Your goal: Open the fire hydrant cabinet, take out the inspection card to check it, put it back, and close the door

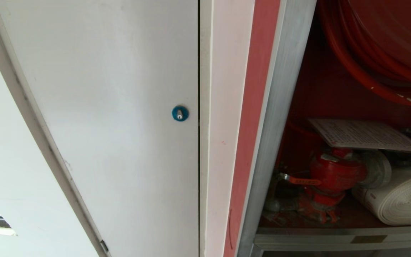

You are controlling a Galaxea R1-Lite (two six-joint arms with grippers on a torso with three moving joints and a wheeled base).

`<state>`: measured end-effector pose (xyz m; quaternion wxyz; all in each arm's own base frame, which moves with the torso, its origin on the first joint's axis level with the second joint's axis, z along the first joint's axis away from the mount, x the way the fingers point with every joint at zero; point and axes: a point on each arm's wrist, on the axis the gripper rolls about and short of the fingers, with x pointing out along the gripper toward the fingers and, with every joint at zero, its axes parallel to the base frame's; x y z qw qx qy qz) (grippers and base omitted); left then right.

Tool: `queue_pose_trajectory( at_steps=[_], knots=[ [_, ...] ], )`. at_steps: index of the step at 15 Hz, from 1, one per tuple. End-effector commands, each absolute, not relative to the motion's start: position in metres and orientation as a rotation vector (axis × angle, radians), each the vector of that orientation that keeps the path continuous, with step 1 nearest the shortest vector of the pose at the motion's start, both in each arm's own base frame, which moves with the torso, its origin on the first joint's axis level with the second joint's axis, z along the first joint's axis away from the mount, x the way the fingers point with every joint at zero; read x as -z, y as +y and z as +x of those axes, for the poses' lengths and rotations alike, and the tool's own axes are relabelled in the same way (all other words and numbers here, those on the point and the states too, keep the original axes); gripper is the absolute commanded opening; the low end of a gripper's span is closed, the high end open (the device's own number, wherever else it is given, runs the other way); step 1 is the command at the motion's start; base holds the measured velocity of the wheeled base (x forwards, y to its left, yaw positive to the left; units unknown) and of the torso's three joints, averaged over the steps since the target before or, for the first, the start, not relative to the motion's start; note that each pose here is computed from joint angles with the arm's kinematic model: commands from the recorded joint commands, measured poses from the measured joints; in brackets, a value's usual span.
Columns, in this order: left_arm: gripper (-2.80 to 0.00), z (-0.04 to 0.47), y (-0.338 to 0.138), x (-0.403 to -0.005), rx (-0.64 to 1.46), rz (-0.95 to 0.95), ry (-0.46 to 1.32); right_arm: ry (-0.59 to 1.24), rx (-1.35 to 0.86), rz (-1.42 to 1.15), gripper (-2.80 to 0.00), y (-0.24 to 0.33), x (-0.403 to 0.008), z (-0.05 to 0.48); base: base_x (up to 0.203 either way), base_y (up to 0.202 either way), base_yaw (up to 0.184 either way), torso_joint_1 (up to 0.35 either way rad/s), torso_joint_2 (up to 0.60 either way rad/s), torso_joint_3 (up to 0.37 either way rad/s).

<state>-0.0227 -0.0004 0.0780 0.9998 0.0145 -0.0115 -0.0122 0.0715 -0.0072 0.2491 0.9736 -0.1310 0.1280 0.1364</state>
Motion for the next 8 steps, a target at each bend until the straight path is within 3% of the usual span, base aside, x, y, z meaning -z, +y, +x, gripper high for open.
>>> queue_pose_trajectory(
  at_steps=[1,8],
  knots=[
    [-2.80,-0.022,0.000,-0.075,0.024,0.029,-0.011,0.247,-0.289,-0.118,-2.80,-0.004,-0.248,0.062,0.000,0.000,0.000,0.000,0.00,0.000],
    [-2.80,-0.022,0.000,-0.075,0.024,0.029,-0.011,0.173,-0.298,-0.028,-2.80,0.006,-0.236,0.022,0.000,0.000,0.000,0.000,0.00,0.000]
  ],
)
